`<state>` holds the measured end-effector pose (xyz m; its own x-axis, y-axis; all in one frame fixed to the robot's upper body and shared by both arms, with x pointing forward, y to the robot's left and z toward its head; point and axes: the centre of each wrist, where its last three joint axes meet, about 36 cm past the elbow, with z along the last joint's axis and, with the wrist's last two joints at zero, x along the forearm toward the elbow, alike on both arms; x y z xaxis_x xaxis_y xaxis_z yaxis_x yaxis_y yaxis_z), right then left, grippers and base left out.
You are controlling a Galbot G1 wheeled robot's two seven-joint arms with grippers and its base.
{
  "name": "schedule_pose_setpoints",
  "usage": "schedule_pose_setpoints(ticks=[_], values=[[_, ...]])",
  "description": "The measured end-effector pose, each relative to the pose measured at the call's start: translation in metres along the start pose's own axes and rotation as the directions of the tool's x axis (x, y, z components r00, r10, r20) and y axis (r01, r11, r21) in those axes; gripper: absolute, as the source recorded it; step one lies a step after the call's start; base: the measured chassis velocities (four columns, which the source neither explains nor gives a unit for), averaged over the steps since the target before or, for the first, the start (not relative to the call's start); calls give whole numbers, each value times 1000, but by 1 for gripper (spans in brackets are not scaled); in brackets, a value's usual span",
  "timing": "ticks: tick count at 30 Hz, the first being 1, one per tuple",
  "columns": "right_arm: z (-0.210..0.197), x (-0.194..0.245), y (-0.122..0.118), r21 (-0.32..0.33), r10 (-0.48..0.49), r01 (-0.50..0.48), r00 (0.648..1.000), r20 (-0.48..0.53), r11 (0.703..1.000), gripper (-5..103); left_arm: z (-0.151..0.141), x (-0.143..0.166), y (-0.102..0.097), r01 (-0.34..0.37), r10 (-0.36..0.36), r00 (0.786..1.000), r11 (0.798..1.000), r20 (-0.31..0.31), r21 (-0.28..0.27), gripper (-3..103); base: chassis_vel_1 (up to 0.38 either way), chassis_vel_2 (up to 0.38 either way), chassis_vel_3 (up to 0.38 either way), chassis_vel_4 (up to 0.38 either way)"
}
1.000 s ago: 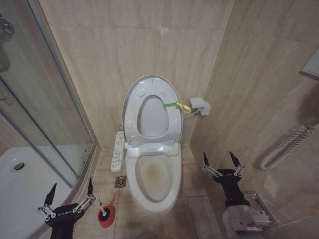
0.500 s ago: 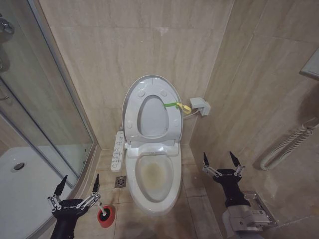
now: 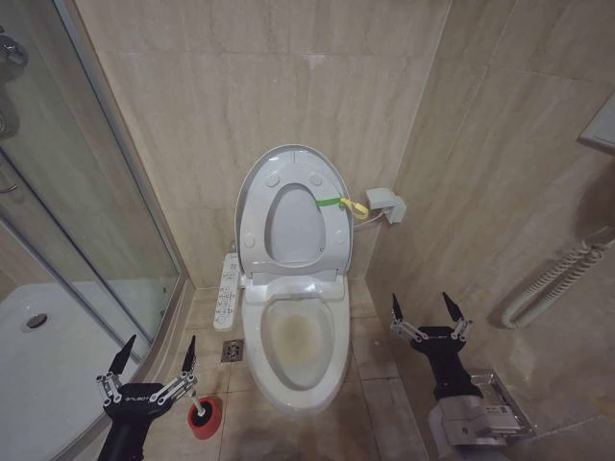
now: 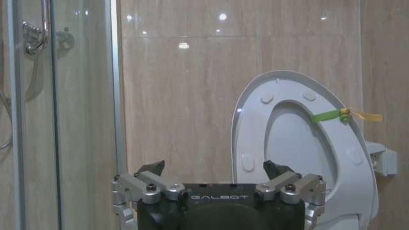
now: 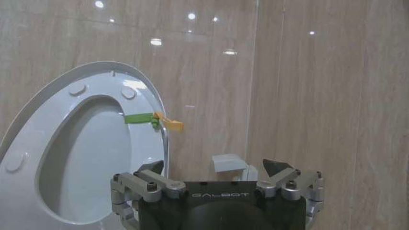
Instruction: Open the toilet lid, clean the toilet bowl with a toilet brush, close the toilet lid, and flush.
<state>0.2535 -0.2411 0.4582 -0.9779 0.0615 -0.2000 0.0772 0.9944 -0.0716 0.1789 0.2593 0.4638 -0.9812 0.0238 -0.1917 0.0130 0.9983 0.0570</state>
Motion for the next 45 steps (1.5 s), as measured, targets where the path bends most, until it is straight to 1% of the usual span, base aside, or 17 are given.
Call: schedule_pose_setpoints(ticks=[45], values=[[0,0,0,0,0,0,1000,0,1000,100,0,0,0,4,-4,1000,1000,-3,-1,100,0,0,0,0]])
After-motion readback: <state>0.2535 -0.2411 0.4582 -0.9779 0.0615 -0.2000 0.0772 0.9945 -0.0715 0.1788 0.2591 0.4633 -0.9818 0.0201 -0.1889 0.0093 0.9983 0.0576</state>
